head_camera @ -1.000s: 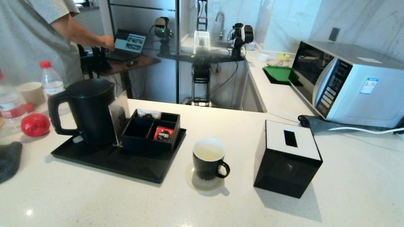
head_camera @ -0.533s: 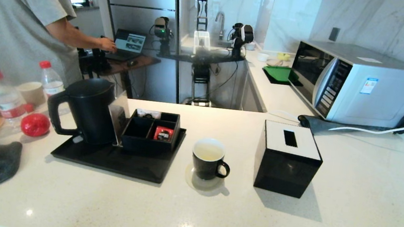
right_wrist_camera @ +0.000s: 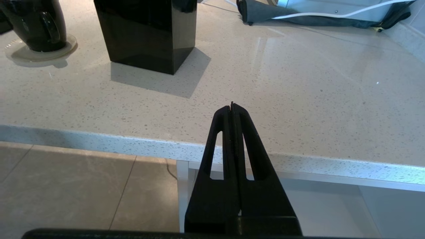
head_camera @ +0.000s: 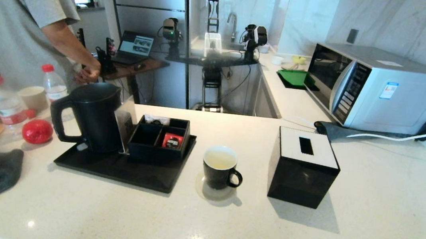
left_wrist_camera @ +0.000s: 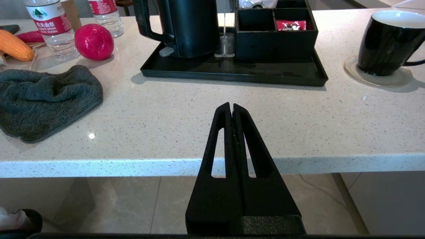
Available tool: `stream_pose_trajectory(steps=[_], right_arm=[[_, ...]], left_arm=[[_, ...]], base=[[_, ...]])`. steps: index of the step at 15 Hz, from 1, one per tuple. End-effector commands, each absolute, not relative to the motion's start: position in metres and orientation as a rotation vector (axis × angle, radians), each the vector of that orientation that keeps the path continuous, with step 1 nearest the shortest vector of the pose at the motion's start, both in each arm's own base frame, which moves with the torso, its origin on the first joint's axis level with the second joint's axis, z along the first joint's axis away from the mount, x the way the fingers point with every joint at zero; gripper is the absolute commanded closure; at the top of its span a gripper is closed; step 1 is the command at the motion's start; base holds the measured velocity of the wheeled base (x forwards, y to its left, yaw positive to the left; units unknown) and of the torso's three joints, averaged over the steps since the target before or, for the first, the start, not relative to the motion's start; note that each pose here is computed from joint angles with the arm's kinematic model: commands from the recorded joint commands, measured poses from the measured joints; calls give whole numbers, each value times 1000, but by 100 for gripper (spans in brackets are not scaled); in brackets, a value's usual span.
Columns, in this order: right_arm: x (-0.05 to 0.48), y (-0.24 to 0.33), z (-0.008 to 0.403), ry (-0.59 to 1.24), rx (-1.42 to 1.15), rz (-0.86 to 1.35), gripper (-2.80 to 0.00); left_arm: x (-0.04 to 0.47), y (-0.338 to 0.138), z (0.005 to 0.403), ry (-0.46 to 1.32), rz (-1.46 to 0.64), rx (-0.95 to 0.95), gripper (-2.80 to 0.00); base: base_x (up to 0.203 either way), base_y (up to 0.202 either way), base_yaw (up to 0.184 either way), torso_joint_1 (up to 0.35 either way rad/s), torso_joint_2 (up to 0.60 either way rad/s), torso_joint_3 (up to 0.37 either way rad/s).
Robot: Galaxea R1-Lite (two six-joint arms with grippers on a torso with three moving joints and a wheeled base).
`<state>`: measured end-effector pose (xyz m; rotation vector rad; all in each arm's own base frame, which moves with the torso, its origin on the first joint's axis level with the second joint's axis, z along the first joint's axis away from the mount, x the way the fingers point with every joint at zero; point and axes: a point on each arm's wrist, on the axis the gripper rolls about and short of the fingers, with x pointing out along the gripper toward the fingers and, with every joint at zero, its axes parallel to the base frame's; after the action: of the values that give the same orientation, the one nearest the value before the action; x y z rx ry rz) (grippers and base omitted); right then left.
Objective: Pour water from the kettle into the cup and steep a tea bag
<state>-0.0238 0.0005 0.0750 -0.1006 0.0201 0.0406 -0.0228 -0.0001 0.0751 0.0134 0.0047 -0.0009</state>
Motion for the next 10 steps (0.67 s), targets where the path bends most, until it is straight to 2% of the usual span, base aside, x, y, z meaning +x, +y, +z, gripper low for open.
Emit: stream_pose_trajectory(steps=[1, 10], right_arm=[[-24, 0, 75, 23, -98, 41, 0], [-24, 0, 75, 23, -91, 29, 0]], left_arm=[[-23, 0, 75, 5, 0, 14, 0], [-23, 0, 75, 5, 0, 14, 0]], base=[[0, 0, 0, 0, 0, 0], [0, 0, 0, 0, 0, 0]])
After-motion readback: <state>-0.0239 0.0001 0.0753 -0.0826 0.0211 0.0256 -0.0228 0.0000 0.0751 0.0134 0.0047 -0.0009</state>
